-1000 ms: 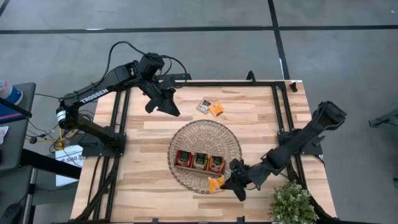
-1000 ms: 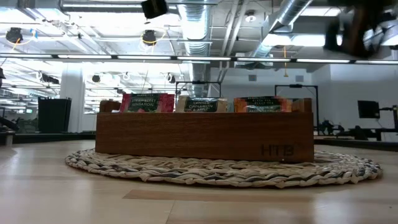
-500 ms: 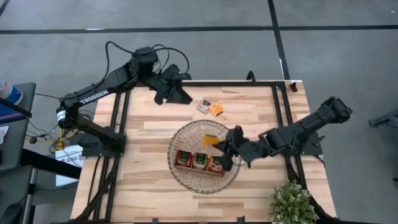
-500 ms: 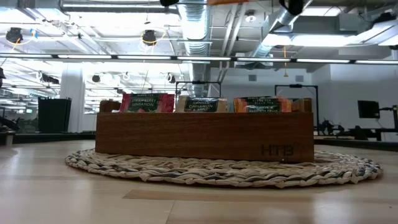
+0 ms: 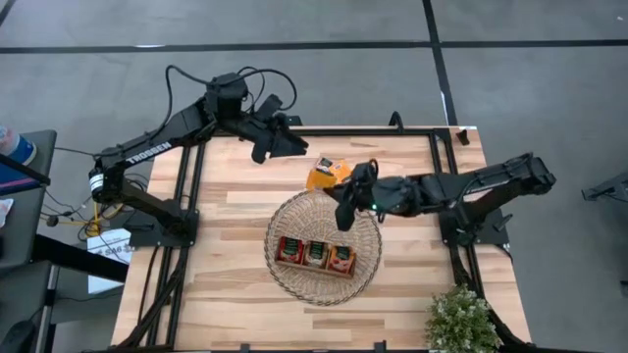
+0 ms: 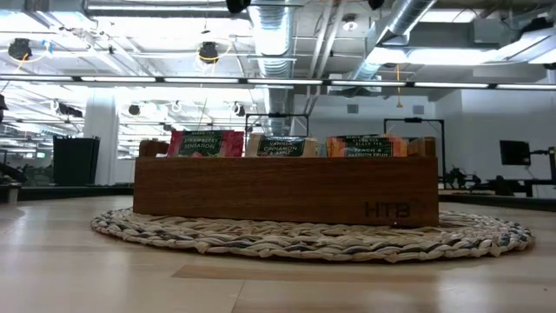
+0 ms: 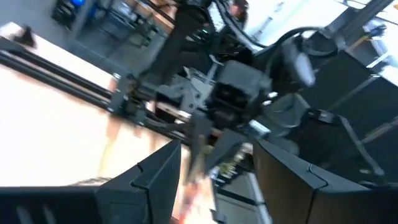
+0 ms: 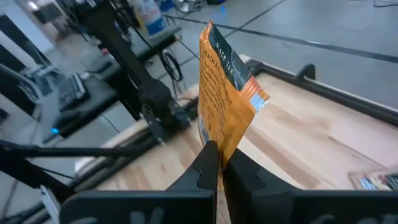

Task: Pick & Place Tea
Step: Put the orange tea bag into the right section of the wooden organizer

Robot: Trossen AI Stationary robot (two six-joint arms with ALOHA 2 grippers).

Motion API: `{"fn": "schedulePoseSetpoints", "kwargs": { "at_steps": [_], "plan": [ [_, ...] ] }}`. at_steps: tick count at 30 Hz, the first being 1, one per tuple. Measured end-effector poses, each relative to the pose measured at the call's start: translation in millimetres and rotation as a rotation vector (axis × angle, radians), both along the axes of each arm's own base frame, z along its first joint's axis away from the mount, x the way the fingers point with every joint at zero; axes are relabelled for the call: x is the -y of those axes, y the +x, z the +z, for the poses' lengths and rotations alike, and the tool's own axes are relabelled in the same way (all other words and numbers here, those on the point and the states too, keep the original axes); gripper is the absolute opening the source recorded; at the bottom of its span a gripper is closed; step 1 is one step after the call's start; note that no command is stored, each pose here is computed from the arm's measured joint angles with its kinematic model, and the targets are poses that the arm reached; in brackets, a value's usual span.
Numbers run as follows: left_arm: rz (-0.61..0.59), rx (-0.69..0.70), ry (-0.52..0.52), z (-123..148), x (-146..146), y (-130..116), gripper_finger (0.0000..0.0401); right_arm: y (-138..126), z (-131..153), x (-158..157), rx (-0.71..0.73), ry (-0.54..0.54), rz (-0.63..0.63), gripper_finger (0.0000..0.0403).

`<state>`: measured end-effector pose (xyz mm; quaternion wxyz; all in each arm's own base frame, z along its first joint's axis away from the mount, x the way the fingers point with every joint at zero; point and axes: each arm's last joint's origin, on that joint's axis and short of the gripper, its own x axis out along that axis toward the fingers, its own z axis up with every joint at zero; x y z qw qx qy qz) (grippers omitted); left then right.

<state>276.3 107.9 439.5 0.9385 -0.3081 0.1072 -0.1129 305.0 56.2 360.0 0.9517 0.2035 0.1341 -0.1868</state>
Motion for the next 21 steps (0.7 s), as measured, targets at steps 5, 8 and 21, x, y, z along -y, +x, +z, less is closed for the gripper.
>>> {"fn": "schedulePoseSetpoints", "kwargs": {
  "at_steps": [5,8,21],
  "plan": [
    [0.066,0.013,0.062,0,-2,1,0.0193,2,16,10,0.042,0.012,0.007,0.0],
    [0.072,0.025,0.074,1,-2,1,0.0193,3,22,17,0.06,0.014,-0.008,0.0],
    [0.063,0.069,0.143,4,-2,1,0.0193,4,38,33,0.102,0.006,-0.028,0.0]
  ]
}}
